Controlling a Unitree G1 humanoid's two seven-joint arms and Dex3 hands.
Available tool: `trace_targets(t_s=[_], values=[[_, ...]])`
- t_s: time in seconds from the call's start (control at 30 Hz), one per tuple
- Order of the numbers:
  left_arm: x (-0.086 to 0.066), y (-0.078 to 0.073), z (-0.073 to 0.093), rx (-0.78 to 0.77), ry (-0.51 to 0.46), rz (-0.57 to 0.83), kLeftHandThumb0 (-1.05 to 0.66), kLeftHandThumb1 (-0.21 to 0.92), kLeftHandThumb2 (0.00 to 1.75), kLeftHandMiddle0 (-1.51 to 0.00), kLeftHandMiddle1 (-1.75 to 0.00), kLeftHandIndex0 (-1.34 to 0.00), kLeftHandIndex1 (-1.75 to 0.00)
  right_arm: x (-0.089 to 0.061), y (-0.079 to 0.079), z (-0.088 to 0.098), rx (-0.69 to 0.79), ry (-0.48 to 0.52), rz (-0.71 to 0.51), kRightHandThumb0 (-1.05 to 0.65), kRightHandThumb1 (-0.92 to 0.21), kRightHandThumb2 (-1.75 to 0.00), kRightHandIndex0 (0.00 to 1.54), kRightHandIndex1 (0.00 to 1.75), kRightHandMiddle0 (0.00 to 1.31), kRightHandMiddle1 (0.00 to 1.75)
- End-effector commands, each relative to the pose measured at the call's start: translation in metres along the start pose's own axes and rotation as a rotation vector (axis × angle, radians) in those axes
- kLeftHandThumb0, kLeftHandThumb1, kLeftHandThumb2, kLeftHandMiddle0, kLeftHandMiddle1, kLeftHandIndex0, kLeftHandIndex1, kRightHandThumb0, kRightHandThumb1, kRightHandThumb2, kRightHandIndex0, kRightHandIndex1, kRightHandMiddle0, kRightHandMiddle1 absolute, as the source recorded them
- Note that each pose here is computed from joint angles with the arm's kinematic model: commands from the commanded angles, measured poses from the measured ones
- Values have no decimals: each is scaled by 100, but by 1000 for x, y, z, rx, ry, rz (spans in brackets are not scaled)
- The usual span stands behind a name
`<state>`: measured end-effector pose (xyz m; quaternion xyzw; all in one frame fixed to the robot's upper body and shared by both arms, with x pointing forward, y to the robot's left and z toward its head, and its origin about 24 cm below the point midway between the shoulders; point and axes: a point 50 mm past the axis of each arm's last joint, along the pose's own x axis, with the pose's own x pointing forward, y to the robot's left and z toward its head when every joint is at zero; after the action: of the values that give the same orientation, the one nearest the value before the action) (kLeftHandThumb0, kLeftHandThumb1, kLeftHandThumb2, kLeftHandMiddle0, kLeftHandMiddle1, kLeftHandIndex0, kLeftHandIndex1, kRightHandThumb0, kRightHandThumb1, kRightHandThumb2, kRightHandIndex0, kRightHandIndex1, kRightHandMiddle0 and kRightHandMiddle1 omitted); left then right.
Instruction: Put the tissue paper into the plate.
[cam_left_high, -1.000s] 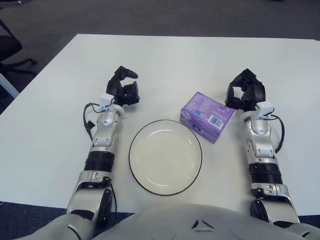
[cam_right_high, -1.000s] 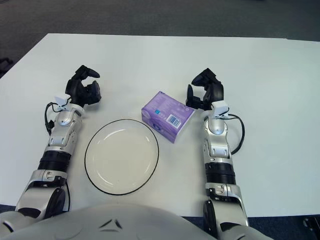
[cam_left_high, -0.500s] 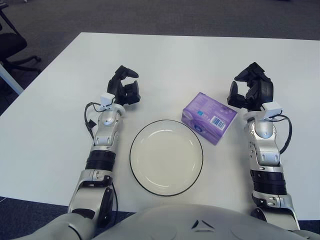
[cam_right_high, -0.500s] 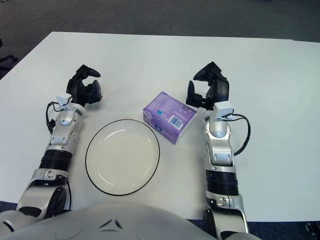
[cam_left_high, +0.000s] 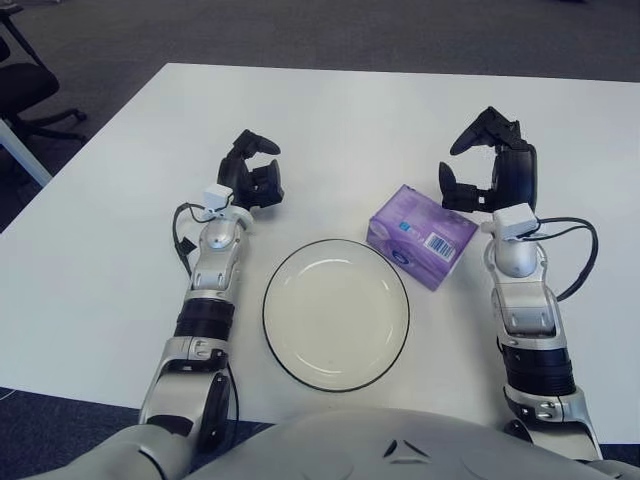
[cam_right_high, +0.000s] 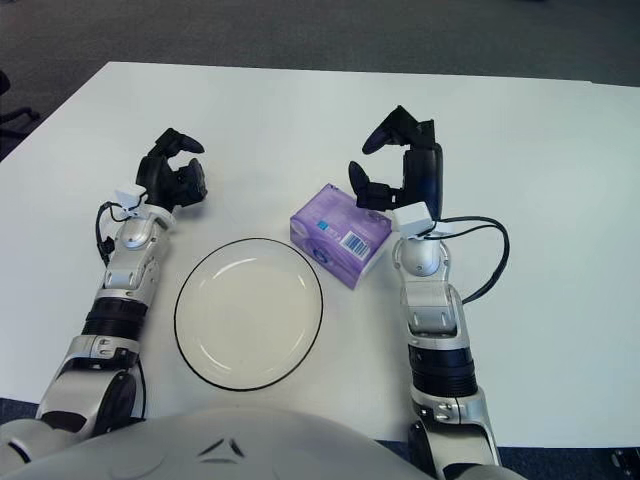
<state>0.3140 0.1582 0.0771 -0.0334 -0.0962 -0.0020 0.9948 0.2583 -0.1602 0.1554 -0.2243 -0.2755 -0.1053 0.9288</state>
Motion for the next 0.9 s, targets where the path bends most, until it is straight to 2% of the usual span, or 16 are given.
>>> trace_targets(t_s=[0.0, 0.17, 0.4, 0.73, 0.77, 0.8, 0.87], values=[[-38, -4, -50, -42, 192, 37, -46, 38, 124, -129, -175, -56, -175, -28, 4, -12, -73, 67, 43, -48, -33, -130, 113, 175, 60, 175], [-38, -5, -50, -40, 191, 39, -46, 38, 124, -129, -175, -56, -175, -33, 12, -3, -163, 0, 75, -46, -38, -124, 109, 175, 56, 175], [-38, -5, -50, -44, 192, 38, -46, 38, 124, -129, -175, -56, -175, -40, 21, 6, -220, -41, 119, -44, -43, -117, 108, 175, 52, 175], [-38, -5, -49, -53, 191, 38, -46, 38, 124, -130, -175, -56, -175, -47, 25, 10, -335, -88, 201, -42, -54, -104, 98, 175, 44, 175], [-38, -5, -49, -53, 191, 39, -46, 38, 124, -130, -175, -56, -175, -50, 26, 10, -366, -98, 230, -41, -57, -99, 85, 171, 42, 175], [-38, -5, -49, -52, 191, 39, -46, 38, 124, -130, -175, -56, -175, -51, 26, 11, -389, -104, 251, -49, -67, -88, 65, 158, 33, 170], [-38, -5, -49, -52, 191, 39, -46, 38, 124, -130, -175, -56, -175, -58, 28, 14, -425, -112, 335, -71, -82, -75, 38, 123, 17, 152]])
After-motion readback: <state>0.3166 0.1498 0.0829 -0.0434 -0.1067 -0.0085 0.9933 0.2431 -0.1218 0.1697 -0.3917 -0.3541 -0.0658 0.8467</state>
